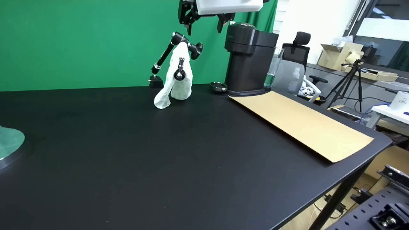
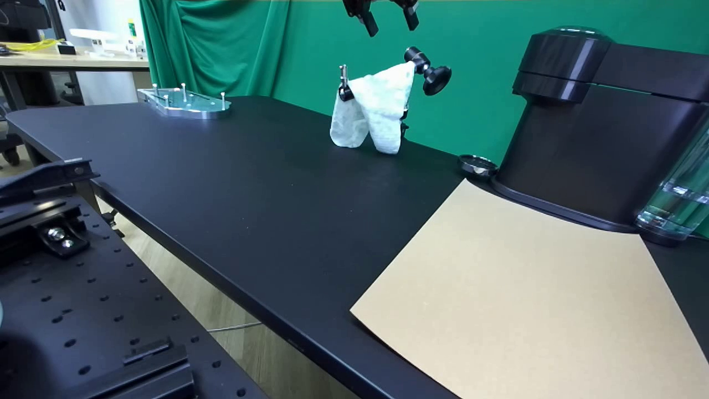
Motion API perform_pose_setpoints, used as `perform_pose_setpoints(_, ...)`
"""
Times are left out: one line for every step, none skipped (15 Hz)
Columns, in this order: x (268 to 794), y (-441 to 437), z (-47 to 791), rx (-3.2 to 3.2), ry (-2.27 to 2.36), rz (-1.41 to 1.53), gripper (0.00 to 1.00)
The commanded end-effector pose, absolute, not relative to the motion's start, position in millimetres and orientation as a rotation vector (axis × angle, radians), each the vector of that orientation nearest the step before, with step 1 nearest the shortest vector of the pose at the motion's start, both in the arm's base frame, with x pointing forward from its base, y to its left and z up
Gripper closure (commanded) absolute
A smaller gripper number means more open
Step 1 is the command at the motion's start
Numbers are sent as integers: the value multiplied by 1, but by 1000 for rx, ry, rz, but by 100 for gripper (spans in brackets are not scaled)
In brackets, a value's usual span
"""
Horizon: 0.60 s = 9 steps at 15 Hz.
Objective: Remove the white cloth from the black stand and place it on the black table
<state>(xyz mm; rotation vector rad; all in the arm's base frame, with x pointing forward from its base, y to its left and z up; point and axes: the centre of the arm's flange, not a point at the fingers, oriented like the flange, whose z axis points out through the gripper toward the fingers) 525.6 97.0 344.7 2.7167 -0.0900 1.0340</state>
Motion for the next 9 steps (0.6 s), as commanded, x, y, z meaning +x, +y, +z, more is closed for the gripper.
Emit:
perform_pose_setpoints(532, 103, 333, 2786, -91, 1025, 0)
perform_pose_setpoints(532, 105, 328, 2798, -93, 1014, 0)
perform_pose_setpoints(534, 107, 322, 2814, -91, 1010, 0)
perform_pose_setpoints(535, 107, 317, 2828, -96, 1011, 0)
perform_pose_setpoints(537, 107, 313, 2840, -111, 1027, 0)
perform_pose_setpoints(538, 107, 309, 2848, -127, 1041, 0)
perform_pose_setpoints(540, 106, 306, 2854, -149, 1060, 0)
perform_pose_setpoints(542, 104, 304, 2858, -168, 1071, 0)
perform_pose_setpoints(544, 102, 300, 2858, -184, 1079, 0)
